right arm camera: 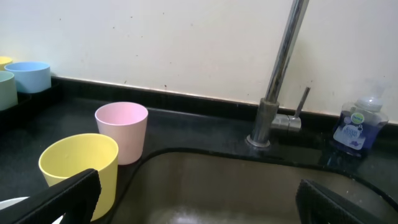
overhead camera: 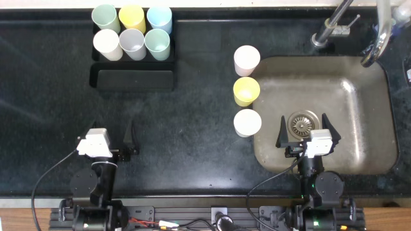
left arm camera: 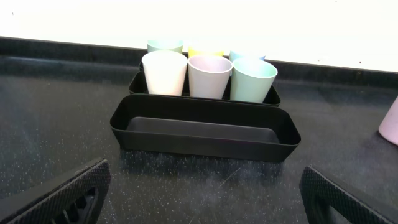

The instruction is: Store Cups

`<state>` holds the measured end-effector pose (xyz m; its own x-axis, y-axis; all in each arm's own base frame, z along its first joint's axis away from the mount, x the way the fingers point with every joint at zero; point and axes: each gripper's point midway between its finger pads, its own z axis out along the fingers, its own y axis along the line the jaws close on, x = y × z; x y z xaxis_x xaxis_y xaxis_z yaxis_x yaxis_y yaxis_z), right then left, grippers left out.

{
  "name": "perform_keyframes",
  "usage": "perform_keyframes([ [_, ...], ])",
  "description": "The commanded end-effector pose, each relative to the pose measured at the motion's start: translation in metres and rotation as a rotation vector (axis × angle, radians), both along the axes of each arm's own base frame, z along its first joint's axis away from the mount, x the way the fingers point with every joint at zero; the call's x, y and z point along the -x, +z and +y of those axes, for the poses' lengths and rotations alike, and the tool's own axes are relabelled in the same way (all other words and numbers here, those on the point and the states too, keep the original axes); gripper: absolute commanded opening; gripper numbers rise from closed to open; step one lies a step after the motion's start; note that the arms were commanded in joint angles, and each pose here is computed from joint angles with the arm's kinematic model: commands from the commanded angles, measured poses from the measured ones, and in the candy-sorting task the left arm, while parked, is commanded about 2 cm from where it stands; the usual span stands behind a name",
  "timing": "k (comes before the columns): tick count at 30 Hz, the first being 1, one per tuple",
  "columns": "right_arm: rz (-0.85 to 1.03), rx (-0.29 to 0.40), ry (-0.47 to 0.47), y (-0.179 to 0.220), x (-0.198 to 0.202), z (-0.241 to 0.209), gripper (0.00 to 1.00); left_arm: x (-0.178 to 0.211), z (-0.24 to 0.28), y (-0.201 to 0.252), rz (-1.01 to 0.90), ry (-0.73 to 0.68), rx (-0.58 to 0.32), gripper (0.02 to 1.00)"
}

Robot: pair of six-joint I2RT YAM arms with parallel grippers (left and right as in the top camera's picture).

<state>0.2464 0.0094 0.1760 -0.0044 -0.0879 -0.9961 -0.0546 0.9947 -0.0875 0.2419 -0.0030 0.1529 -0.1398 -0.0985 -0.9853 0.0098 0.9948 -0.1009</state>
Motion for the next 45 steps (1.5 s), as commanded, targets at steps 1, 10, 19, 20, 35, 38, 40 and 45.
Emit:
perform_keyframes([
  [1,0.001,0.003,0.003,-0.0038,-0.0002,0.0004,1.000,0.0004,-0.0030,0.0014,-0.009,-0.018,-0.017,1.000],
  [10,0.001,0.003,0.003,-0.0038,-0.0002,0.0004,0.998,0.0004,-0.0030,0.0014,-0.009,-0.018,-0.017,1.000],
  [19,0.001,0.003,0.003,-0.0038,-0.0002,0.0004,0.996,0.0004,-0.0030,0.0014,-0.009,-0.018,-0.017,1.000],
  [20,0.001,0.003,0.003,-0.0038,-0.0002,0.0004,0.998,0.0004,-0.0030,0.0014,-0.009,-0.018,-0.017,1.000],
  [35,0.001,0.003,0.003,-0.0038,-0.0002,0.0004,0.996,0.0004,-0.0030,0.0015,-0.010,-0.018,-0.017,1.000],
  [38,0.001,0.003,0.003,-0.0038,-0.0002,0.0004,0.998,0.0004,-0.0028,0.0015,-0.010,-0.017,-0.017,1.000],
  [40,0.001,0.003,0.003,-0.0038,-0.0002,0.0004,0.998,0.0004,-0.0028,0.0014,-0.009,-0.017,-0.017,1.000],
  [45,0.001,0.003,0.003,-0.0038,-0.0002,0.0004,0.998,-0.0001,-0.0045,0.0012,0.014,-0.019,0.024,1.000],
])
